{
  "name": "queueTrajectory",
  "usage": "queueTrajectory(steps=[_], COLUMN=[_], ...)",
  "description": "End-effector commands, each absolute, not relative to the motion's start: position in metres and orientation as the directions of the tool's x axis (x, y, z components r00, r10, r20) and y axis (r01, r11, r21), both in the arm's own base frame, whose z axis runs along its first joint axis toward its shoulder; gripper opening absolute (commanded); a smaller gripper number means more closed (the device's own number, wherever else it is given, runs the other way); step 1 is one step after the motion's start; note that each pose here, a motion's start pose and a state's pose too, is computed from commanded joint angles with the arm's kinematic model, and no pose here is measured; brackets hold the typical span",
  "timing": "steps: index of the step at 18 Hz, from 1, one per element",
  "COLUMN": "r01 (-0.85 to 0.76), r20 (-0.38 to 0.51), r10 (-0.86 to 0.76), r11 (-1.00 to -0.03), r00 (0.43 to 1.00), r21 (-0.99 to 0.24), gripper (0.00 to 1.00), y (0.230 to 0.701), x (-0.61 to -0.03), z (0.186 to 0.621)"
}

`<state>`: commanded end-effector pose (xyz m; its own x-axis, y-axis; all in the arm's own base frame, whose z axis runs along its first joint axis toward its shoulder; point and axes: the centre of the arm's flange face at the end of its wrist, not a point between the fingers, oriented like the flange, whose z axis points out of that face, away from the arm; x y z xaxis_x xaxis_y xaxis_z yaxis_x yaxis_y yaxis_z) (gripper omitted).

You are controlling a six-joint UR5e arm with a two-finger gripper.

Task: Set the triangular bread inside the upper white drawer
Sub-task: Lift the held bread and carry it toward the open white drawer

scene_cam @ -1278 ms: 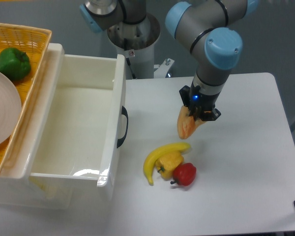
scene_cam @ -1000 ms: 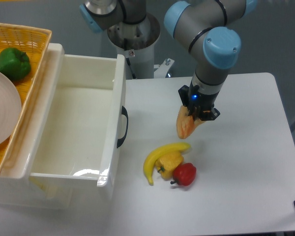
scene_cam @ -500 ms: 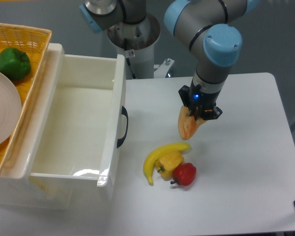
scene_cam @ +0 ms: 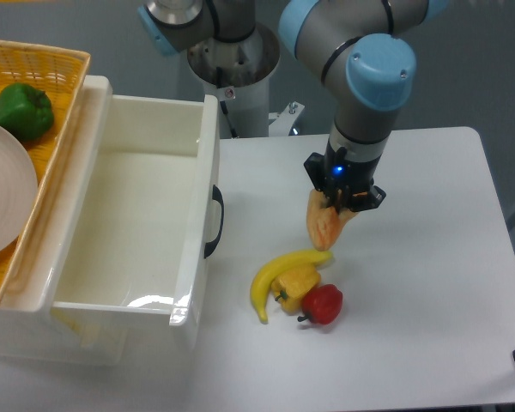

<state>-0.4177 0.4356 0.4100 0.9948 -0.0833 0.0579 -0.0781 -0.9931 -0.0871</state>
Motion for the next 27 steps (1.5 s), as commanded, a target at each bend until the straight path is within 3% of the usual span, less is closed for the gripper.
queueTrajectory(steps=[5,9,21,27], r01=[0.031,0.071,0.237,0.389], r20=[0.096,0.144,0.252,0.359], r10=[0.012,0.043,0.152,0.251], r11=[-0.98,-0.979,-0.904,-0.834], r00=[0.995,0.989,0.956,0.899], r21=[-0.195,-0.19,-0.355,-0.391], gripper=[0.03,0.03,0.04,0.04], y=[0.434,0.428,0.412,0.414], x=[-0.408,-0.393,-0.369,-0.357], z=[0.436,0.447,0.504,0.522])
